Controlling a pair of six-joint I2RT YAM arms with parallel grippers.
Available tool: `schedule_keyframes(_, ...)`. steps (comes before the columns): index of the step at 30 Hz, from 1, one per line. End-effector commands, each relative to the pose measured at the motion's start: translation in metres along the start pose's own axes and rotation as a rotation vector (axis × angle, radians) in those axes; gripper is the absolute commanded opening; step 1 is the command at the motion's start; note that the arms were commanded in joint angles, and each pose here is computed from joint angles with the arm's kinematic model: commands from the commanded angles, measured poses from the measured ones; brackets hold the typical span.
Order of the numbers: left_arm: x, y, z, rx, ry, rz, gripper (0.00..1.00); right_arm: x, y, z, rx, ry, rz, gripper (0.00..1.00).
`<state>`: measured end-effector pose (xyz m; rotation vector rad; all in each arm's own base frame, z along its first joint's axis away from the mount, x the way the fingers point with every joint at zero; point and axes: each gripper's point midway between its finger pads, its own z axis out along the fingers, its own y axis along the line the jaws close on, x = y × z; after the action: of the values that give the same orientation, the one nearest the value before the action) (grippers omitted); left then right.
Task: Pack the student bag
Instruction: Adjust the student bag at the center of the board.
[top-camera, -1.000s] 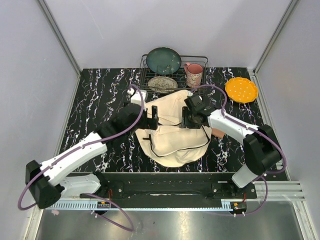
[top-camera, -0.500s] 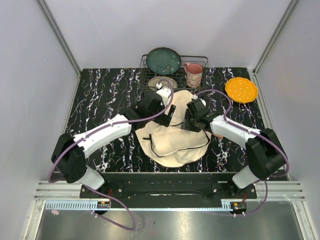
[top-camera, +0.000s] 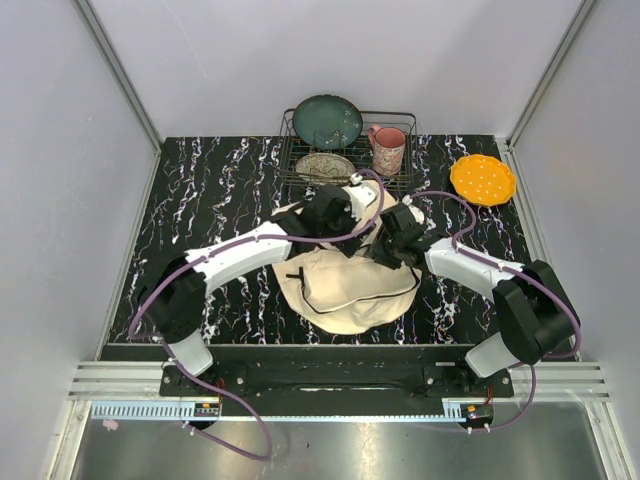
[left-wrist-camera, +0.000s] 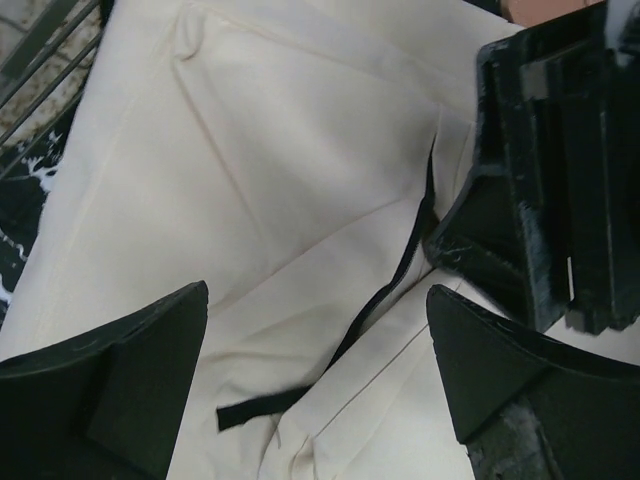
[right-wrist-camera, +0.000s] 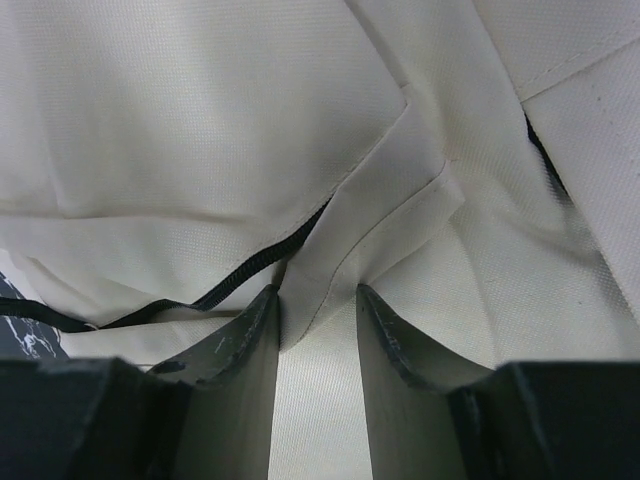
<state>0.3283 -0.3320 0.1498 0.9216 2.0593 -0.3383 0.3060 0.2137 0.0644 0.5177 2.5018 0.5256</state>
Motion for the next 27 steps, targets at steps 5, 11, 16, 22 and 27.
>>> schedule_keyframes(5, -0.010, -0.024, 0.026, -0.043, -0.006, 0.194, 0.94, 0.020, -0.016, 0.008, 0.041, 0.052, 0.067, 0.40)
schedule_keyframes(11, -0.004, -0.022, 0.031, -0.059, 0.003, 0.203, 0.93, 0.021, -0.018, 0.005, 0.039, 0.050, 0.073, 0.40)
schedule_keyframes(16, 0.004, -0.020, 0.030, -0.051, 0.026, 0.198, 0.90, 0.020, -0.019, 0.004, 0.038, 0.047, 0.077, 0.40)
schedule_keyframes(22, 0.005, -0.014, 0.027, 0.039, -0.006, 0.056, 0.93, 0.017, -0.015, 0.003, 0.026, 0.048, 0.075, 0.40)
schedule_keyframes(27, 0.018, -0.018, 0.033, 0.065, 0.036, 0.071, 0.94, 0.016, -0.013, 0.003, 0.021, 0.048, 0.070, 0.40)
